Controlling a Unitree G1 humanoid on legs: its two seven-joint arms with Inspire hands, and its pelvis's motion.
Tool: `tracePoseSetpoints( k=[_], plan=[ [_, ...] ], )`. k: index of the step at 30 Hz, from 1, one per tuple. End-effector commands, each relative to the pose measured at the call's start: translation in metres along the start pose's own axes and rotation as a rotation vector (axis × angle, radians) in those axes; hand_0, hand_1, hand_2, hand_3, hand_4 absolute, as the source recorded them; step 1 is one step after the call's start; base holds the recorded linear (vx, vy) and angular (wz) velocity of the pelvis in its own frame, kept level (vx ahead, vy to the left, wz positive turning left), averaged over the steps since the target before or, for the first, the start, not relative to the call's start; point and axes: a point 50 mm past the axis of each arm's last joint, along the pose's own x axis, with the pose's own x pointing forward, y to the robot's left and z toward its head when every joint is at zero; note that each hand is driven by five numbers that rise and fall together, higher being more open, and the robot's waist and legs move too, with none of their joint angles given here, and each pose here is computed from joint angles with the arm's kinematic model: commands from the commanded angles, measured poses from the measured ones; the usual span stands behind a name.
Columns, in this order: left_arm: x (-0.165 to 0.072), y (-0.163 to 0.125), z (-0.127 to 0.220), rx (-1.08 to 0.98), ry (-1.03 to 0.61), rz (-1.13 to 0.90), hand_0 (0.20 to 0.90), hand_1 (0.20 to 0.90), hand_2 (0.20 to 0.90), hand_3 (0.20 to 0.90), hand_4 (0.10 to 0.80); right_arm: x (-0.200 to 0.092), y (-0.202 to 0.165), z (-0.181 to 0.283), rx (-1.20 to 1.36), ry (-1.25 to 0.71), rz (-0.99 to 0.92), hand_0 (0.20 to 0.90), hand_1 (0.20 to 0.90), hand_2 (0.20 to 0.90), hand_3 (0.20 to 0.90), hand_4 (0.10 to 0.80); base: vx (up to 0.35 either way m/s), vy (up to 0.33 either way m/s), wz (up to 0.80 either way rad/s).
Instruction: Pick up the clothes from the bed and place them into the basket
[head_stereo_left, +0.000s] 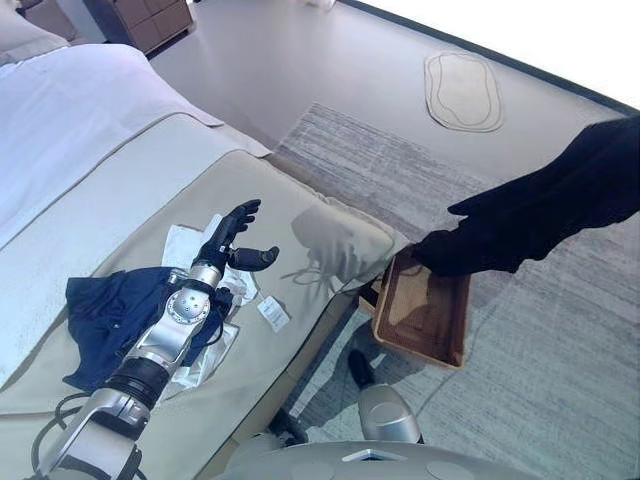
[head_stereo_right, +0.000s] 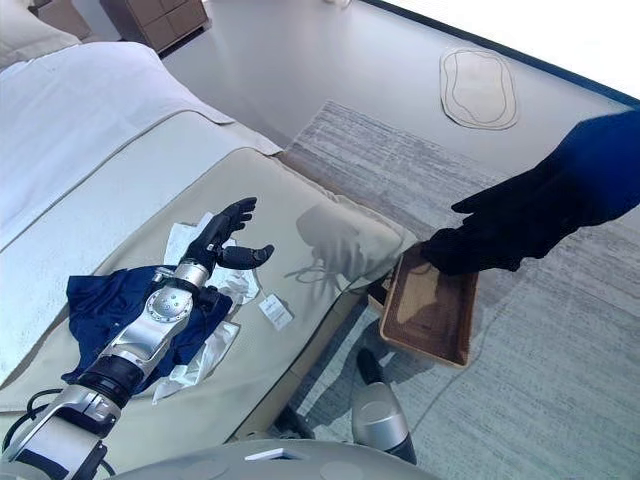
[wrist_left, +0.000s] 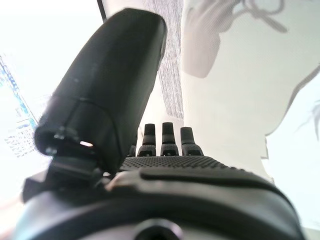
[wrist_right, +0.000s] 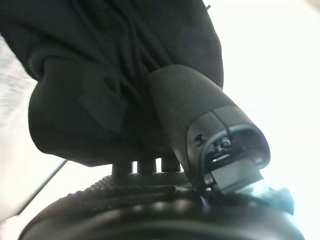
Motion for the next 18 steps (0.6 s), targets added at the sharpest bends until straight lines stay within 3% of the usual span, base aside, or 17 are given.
tracePoseSetpoints(
  k=[1, 8, 18],
  plan=[
    [0.002, 0.003, 0.012, 0.027, -0.089, 0.039, 0.9, 0.9, 0.9, 0.9, 0.8, -0.012, -0.017, 0.013, -0.041, -0.165, -0.097, 0.3, 0.3, 0.3, 0.2, 0.1, -0.034, -0.025, -0.14],
    [0.002, -0.001, 0.016, 0.034, -0.09, 0.04, 0.9, 0.9, 0.9, 0.9, 0.8, -0.032, 0.036, -0.054, 0.01, -0.044, 0.018, 0.3, 0.3, 0.3, 0.2, 0.1, -0.034, -0.034, -0.17],
    [0.004, -0.012, 0.024, 0.057, -0.106, 0.008, 0.9, 0.9, 0.9, 0.9, 0.8, -0.042, 0.095, -0.092, 0.062, 0.081, 0.158, 0.3, 0.3, 0.3, 0.2, 0.1, -0.022, -0.037, -0.02]
  ],
)
